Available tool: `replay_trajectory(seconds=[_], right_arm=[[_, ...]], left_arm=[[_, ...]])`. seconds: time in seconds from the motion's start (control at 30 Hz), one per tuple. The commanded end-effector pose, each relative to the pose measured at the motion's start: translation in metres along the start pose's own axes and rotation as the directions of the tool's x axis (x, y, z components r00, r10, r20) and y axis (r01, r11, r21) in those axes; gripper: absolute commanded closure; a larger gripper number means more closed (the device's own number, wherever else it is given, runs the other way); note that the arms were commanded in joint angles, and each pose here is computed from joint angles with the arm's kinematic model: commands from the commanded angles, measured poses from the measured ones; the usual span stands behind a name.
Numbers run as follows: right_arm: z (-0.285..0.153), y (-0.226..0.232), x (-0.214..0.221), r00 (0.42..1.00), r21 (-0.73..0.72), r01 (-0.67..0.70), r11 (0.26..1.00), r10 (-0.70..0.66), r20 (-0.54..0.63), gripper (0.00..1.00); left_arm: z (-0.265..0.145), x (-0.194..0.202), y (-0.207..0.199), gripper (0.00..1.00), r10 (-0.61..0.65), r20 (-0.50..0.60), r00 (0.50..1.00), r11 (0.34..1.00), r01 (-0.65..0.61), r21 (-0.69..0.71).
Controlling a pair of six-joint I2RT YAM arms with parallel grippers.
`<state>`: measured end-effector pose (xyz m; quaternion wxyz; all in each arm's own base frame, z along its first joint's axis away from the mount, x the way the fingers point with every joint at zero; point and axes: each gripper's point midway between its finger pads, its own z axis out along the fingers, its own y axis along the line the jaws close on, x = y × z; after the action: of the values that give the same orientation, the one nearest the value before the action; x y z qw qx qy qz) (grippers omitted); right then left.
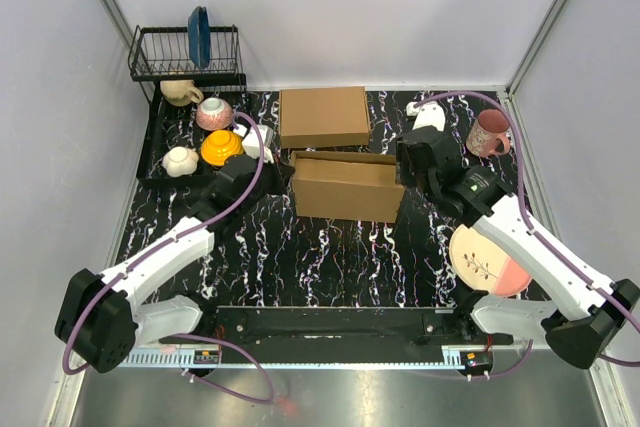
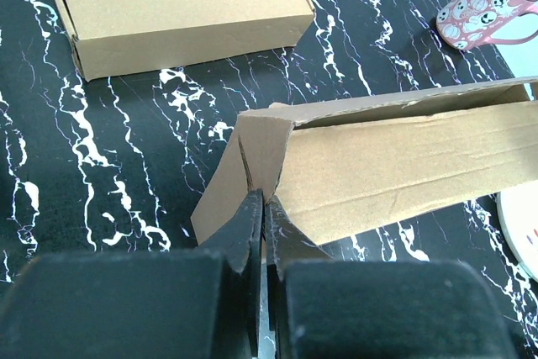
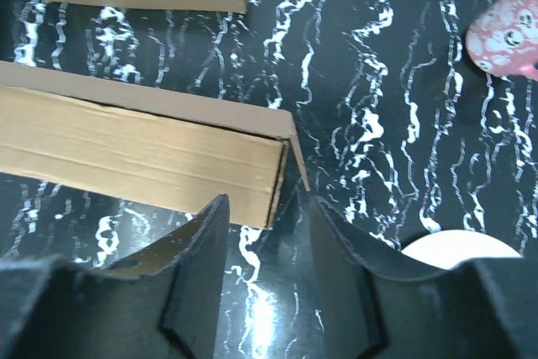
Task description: Fold the paper box
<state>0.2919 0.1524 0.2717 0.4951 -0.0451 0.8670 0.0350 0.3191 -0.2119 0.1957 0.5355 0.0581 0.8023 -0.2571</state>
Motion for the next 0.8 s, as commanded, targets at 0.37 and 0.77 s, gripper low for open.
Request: replay_trajectory(seconds=[0.37,0.77], right_arm=[[0.035,-0.03,0.041,0.995,0.212,0.071,0.975,-0.055,-0.077,0.49],[0.058,-0.04,0.029,1.0,0.243,0.009,0.97,-0.004,-0.022,0.63]], left_arm=[[-0.002,0.025,0.012,1.0,0.035,-0.101,0.994,0.998,-0.04,-0.053],[-0.001,0.025,0.01,1.0,0.04,-0.106,0.994,0.998,-0.045,-0.041]])
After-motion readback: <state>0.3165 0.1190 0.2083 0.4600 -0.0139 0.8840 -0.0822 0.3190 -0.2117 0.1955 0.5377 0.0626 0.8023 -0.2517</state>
